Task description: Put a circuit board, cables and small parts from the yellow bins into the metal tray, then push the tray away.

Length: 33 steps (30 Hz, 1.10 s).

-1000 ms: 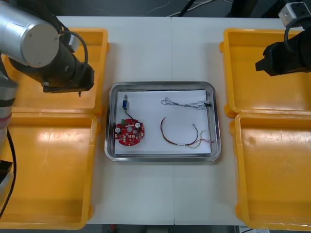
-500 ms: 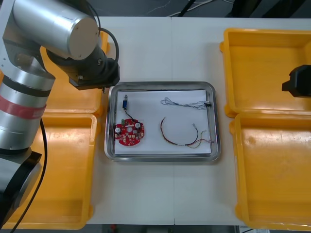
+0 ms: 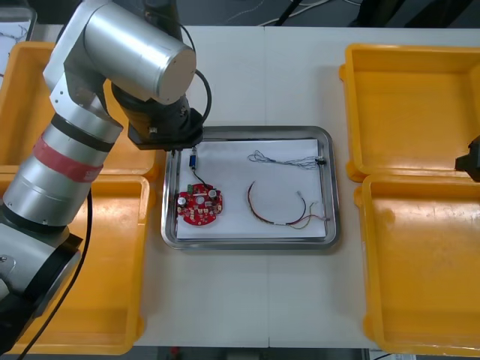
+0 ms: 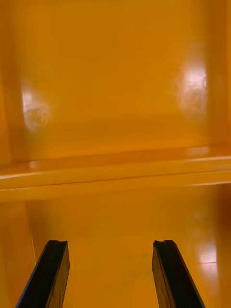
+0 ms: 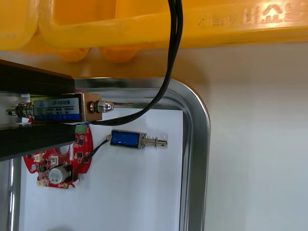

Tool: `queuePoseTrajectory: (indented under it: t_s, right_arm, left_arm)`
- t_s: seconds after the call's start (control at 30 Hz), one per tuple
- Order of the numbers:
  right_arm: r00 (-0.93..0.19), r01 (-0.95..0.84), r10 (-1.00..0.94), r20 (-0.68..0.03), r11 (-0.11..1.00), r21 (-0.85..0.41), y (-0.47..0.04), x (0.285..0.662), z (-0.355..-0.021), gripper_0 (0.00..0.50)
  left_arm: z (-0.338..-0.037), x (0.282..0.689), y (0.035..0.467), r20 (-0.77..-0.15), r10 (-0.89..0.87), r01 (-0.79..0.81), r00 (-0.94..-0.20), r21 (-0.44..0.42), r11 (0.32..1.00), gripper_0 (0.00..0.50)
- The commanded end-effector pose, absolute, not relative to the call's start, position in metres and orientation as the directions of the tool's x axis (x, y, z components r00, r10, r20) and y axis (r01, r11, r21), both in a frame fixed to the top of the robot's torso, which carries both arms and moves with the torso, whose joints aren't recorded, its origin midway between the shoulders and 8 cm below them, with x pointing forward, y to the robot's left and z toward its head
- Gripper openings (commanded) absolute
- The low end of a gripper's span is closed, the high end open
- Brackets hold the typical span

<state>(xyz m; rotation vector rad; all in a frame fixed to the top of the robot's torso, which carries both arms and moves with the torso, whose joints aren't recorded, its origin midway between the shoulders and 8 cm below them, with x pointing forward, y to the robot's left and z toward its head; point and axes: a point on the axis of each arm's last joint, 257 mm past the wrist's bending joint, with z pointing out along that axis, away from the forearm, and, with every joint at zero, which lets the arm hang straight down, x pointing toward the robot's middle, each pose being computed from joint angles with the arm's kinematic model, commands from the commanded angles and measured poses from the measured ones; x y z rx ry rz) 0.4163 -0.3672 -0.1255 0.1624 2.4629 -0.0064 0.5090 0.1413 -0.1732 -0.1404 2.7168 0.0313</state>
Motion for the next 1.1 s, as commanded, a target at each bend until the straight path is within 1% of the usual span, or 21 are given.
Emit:
queuePoseTrajectory:
  t_s: [0.03, 0.23, 0.33, 0.47, 0.77, 0.93, 1.1]
  right_arm:
    - [-0.762, 0.169, 0.143, -0.632, 0.985, 0.019, -0.386, 0.400, -0.121, 0.500]
    - [-0.772, 0.190, 0.173, -0.611, 0.981, 0.038, -0.390, 0.390, -0.132, 0.500]
    - [-0.776, 0.192, 0.174, -0.606, 0.981, 0.036, -0.390, 0.385, -0.136, 0.500]
    - [-0.780, 0.193, 0.176, -0.600, 0.981, 0.037, -0.390, 0.382, -0.138, 0.500]
    - [-0.790, 0.174, 0.159, -0.592, 0.984, 0.032, -0.388, 0.381, -0.141, 0.500]
    - [-0.790, 0.176, 0.159, -0.592, 0.984, 0.030, -0.388, 0.381, -0.141, 0.500]
    - [-0.790, 0.176, 0.159, -0.592, 0.984, 0.030, -0.388, 0.381, -0.141, 0.500]
  left_arm:
    - [-0.158, 0.521, 0.107, -0.456, -0.157, -0.148, -0.876, -0.056, 0.987, 0.000]
    - [-0.156, 0.526, 0.087, -0.460, -0.153, -0.133, -0.875, -0.077, 0.988, 0.000]
    - [-0.153, 0.532, 0.074, -0.479, -0.151, -0.119, -0.865, -0.096, 0.988, 0.000]
    - [-0.155, 0.536, 0.066, -0.489, -0.148, -0.108, -0.860, -0.109, 0.988, 0.000]
    - [-0.157, 0.539, 0.059, -0.507, -0.119, -0.087, -0.854, -0.085, 0.993, 0.000]
    - [-0.159, 0.537, 0.055, -0.503, -0.102, -0.072, -0.858, -0.079, 0.994, 0.000]
    - [-0.169, 0.537, 0.055, -0.497, -0.091, -0.063, -0.863, -0.072, 0.995, 0.000]
